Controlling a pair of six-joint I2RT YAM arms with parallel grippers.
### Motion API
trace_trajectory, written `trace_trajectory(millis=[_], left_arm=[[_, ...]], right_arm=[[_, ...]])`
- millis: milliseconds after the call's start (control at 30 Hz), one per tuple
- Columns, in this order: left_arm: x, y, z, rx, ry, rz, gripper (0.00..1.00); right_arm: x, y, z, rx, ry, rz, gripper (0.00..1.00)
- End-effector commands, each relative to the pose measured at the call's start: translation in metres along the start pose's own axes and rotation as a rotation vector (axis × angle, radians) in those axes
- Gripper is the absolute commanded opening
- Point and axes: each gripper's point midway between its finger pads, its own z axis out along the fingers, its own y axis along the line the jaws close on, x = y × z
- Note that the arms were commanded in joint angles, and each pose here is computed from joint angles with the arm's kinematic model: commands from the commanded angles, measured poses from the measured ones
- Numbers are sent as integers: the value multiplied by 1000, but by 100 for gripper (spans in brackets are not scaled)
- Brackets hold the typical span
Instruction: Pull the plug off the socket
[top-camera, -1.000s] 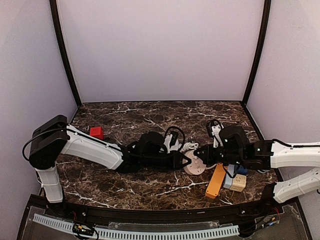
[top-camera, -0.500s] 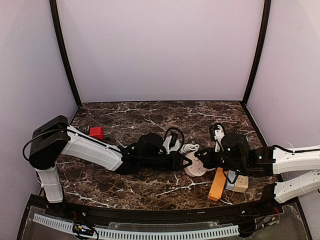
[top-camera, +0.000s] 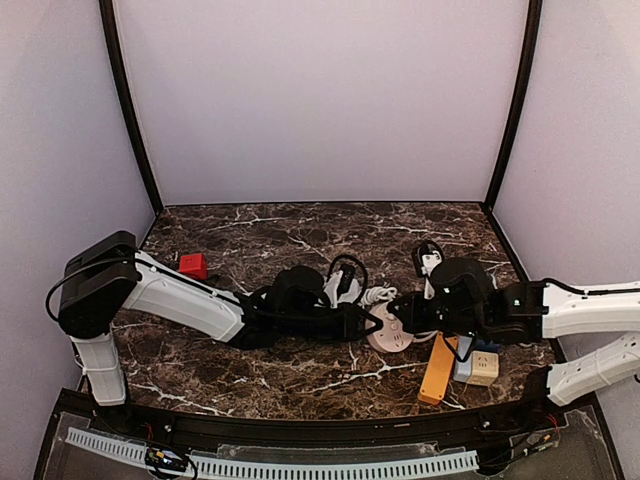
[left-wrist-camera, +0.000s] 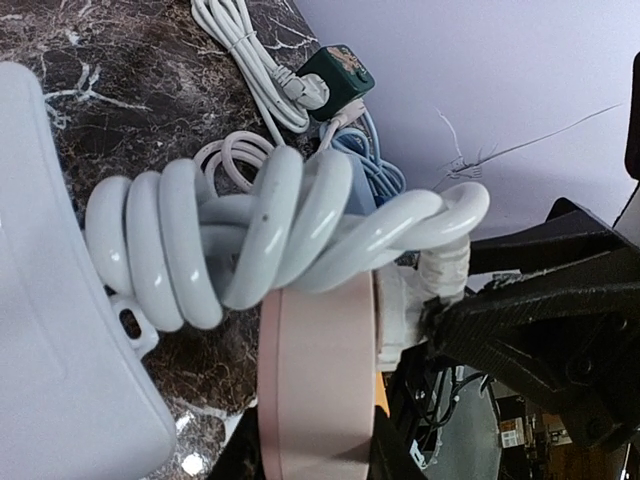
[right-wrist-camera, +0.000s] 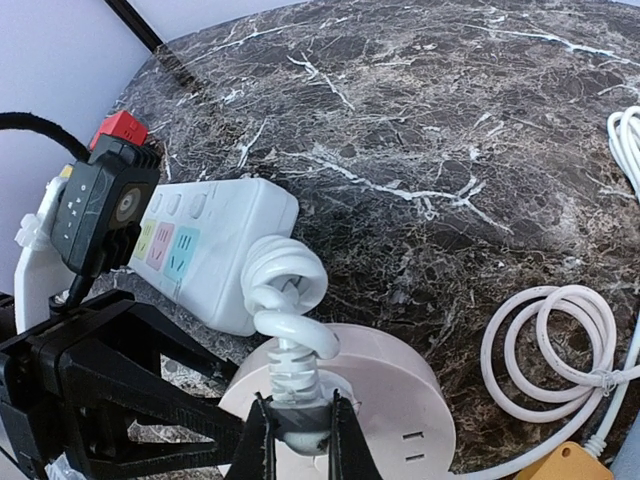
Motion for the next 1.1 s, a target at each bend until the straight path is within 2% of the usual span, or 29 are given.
trace_trajectory(millis=[0, 133, 300, 433, 633, 767, 933, 1067], left_arm=[[-6, 34, -11, -119, -10, 121, 1], [2, 37, -17, -176, 26, 242, 1], [2, 41, -25, -200, 9, 251, 1], [-1, 40, -24, -194, -9, 183, 1], [-12, 36, -24, -148, -57, -17, 1], [-22, 32, -24, -110, -99, -92, 1], [-30, 32, -25, -72, -132, -150, 1], [-33, 28, -23, -61, -131, -140, 1]], right_arm=[[-27, 3, -2, 44, 4, 10, 0], [-41, 8, 2, 31, 29, 12, 0], [-53, 9, 5, 34, 14, 7, 0], [-53, 7, 5, 34, 3, 3, 0], [-39, 3, 1, 0, -23, -16, 0], [-26, 3, 0, -8, -22, -28, 0], [-5, 2, 1, 1, 2, -26, 0], [6, 0, 2, 5, 22, -14, 0]])
